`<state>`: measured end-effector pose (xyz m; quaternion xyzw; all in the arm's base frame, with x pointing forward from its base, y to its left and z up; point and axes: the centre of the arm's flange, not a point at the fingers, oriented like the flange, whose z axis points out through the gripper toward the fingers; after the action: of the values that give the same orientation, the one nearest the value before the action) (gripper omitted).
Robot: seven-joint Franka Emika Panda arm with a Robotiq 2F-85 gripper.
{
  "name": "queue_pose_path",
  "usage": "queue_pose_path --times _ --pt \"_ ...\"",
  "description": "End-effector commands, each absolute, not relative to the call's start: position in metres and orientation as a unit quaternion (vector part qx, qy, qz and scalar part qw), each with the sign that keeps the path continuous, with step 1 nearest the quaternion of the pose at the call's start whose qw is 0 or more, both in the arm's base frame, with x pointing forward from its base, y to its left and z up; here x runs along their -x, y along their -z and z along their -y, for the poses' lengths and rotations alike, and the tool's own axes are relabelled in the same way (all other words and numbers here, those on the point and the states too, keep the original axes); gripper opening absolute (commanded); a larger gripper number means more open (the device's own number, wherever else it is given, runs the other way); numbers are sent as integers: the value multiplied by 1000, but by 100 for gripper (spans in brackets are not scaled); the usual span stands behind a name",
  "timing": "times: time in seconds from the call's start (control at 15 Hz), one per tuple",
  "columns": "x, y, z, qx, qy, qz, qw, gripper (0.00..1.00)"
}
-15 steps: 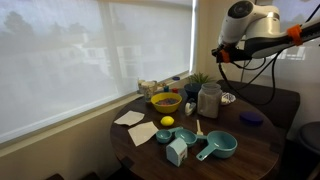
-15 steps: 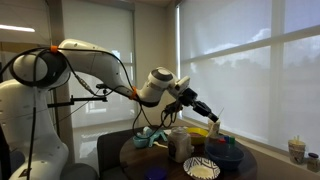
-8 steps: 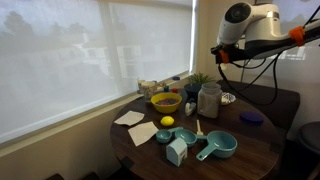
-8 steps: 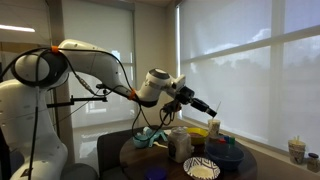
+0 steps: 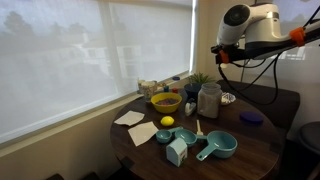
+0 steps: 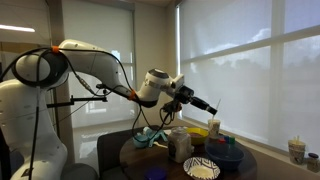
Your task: Use the white plastic spoon to put some of the contents of the glass jar onto the white plate
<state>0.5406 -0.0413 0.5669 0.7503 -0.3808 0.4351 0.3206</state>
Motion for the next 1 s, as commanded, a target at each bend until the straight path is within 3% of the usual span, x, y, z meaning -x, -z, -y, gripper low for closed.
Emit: queue_pose_path --times 0.0,0.93 --pt "-533 -568 34 -745 -440 392 313 3" --pt "-522 -551 15 -848 -199 480 102 3"
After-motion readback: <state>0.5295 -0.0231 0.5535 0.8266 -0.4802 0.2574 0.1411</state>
